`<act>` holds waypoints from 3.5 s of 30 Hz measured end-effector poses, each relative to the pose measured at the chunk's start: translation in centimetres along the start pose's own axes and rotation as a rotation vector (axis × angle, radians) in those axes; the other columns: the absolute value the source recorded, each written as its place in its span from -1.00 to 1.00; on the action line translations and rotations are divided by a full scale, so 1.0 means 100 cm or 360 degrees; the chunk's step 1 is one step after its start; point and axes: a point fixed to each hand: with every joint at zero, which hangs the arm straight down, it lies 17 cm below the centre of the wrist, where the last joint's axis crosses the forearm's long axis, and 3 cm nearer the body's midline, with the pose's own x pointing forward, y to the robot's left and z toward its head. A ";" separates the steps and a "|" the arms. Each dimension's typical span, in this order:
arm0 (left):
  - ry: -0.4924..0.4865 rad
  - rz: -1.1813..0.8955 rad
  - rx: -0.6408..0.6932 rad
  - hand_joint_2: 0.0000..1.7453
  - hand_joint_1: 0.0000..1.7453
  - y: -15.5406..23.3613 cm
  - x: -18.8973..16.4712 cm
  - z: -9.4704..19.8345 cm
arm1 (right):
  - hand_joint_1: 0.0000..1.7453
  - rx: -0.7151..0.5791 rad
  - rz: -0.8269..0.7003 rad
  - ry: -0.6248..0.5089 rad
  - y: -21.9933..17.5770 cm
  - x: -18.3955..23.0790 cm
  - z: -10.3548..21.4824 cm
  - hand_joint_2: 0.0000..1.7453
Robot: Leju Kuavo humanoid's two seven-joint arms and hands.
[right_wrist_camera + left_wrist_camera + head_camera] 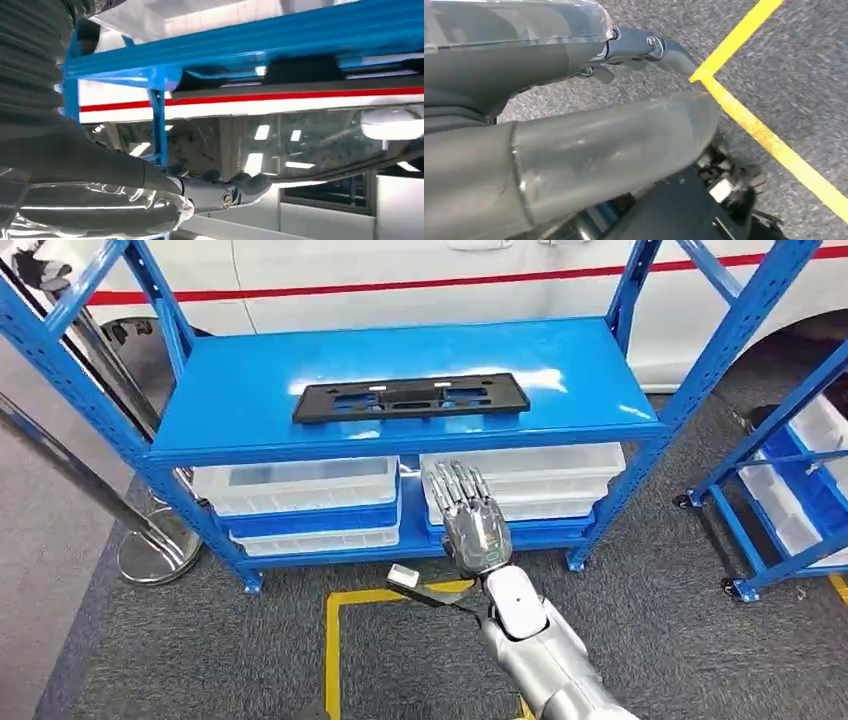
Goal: Take the parts from the cabinet and place them on the table.
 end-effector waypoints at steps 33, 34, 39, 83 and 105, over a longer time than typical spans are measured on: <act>-0.0027 -0.0005 -0.0026 -1.00 -1.00 -0.006 0.001 0.001 | -1.00 0.0016 -0.0010 0.0036 0.004 -0.003 0.006 1.00; -0.0030 -0.0005 -0.0025 -1.00 -1.00 -0.006 0.002 0.001 | -1.00 0.0013 -0.0009 0.0035 0.003 -0.003 0.004 1.00; -0.0023 0.0000 -0.0036 -1.00 -1.00 -0.010 -0.001 0.002 | -1.00 0.0032 -0.0012 0.0040 0.007 -0.003 0.010 1.00; -0.0087 -0.0010 -0.0021 -1.00 -1.00 -0.008 0.019 -0.001 | -1.00 -0.0095 -0.0085 0.0154 -0.020 -0.030 0.007 1.00; -0.0255 0.0138 0.0093 -1.00 -1.00 0.016 0.048 -0.004 | 1.00 -0.0150 -0.0077 0.0147 -0.032 -0.036 0.004 1.00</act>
